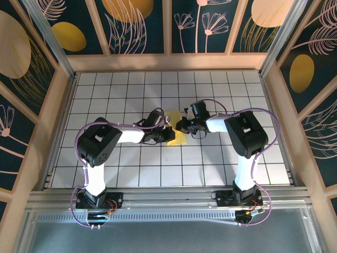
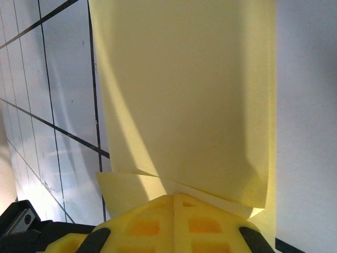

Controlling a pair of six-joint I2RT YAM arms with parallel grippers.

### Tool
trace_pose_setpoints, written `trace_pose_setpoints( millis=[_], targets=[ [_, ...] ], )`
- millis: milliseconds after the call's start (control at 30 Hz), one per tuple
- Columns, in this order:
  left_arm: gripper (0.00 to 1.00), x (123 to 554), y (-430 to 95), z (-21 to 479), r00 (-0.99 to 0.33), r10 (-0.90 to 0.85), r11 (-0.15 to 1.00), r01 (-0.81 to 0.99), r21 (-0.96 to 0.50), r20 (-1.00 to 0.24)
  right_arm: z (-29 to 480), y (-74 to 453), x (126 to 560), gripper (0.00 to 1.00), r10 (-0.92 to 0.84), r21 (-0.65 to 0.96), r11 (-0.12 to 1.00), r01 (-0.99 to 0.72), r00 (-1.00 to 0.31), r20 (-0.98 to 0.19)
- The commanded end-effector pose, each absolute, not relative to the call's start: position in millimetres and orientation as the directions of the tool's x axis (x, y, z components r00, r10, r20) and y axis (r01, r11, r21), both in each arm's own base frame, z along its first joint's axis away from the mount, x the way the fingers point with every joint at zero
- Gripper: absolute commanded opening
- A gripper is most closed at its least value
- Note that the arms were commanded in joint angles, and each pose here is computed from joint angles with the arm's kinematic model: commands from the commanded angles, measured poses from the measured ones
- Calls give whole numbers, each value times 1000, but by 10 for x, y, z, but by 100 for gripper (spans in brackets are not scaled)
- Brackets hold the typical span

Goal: Fold a paper plane with a square sheet of paper (fold left side to right side)

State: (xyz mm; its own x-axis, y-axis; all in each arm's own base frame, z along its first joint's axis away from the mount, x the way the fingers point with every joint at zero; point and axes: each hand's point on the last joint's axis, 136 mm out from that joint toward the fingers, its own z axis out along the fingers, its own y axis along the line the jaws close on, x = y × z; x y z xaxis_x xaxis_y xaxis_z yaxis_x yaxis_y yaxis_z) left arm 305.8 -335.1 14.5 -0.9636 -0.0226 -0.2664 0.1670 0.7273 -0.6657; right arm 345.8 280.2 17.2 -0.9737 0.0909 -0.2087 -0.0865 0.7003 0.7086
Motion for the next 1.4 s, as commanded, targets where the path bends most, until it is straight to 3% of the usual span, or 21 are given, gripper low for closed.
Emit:
trace_pose_setpoints(
  millis=[0, 400, 1367],
  targets=[
    [6, 2769, -3085, -89, -979, 55, 792, 162, -589, -195, -357, 2575, 3216, 0, 82, 594, 805, 6, -991, -102],
    [11, 2670, -2962, -79, -963, 125, 802, 240, -547, -239, -369, 2568, 3212, 0, 79, 588, 809, 6, -992, -98],
    [11, 2372, -2671, -189, -953, 193, 846, 282, -453, -233, -375, 2563, 3207, 0, 74, 581, 814, 7, -993, -92]
  ],
)
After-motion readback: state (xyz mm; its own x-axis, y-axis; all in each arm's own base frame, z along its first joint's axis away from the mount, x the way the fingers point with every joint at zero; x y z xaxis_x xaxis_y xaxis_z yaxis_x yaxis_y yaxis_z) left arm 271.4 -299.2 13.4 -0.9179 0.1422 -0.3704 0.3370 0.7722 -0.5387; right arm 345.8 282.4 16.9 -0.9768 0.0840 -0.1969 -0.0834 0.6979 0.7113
